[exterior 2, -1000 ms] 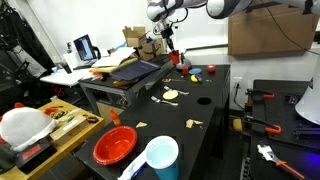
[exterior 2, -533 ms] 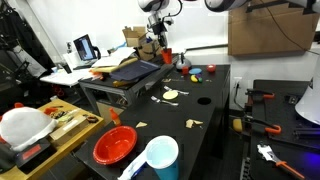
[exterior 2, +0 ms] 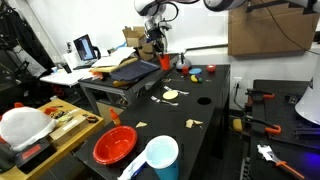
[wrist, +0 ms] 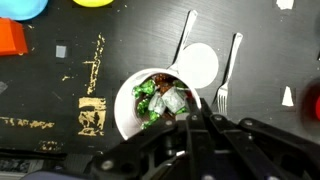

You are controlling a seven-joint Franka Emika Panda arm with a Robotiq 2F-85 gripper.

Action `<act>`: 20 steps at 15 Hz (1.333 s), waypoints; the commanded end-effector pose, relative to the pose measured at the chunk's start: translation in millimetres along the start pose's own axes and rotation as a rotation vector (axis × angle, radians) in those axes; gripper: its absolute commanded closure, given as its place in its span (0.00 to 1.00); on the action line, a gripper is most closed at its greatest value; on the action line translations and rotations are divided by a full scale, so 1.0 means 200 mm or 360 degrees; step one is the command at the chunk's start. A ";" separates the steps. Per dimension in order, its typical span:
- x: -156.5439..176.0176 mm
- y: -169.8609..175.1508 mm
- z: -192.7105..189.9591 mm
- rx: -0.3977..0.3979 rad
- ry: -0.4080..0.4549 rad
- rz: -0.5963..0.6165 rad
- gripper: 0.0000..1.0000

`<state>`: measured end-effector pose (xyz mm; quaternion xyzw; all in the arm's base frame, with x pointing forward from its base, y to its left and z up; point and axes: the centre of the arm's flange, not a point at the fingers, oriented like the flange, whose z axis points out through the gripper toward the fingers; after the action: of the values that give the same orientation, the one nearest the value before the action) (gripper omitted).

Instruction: Move the red cup to the left

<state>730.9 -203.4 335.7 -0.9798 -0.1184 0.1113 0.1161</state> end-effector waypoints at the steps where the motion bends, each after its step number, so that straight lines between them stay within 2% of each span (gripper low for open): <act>1: -0.34 -0.13 0.13 0.0133 -0.0031 0.0096 0.99; 8: -0.47 -0.08 0.17 0.0368 0.0022 0.0121 0.99; 10: -0.51 -0.09 0.15 0.0385 0.0014 0.0090 0.99; 16: -0.64 -0.20 0.09 0.0302 0.0011 -0.0053 0.99; 20: -0.74 -0.31 0.04 0.0138 -0.0005 -0.0123 0.99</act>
<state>643.2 -212.3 359.0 -0.9629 -0.1309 0.1222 0.2020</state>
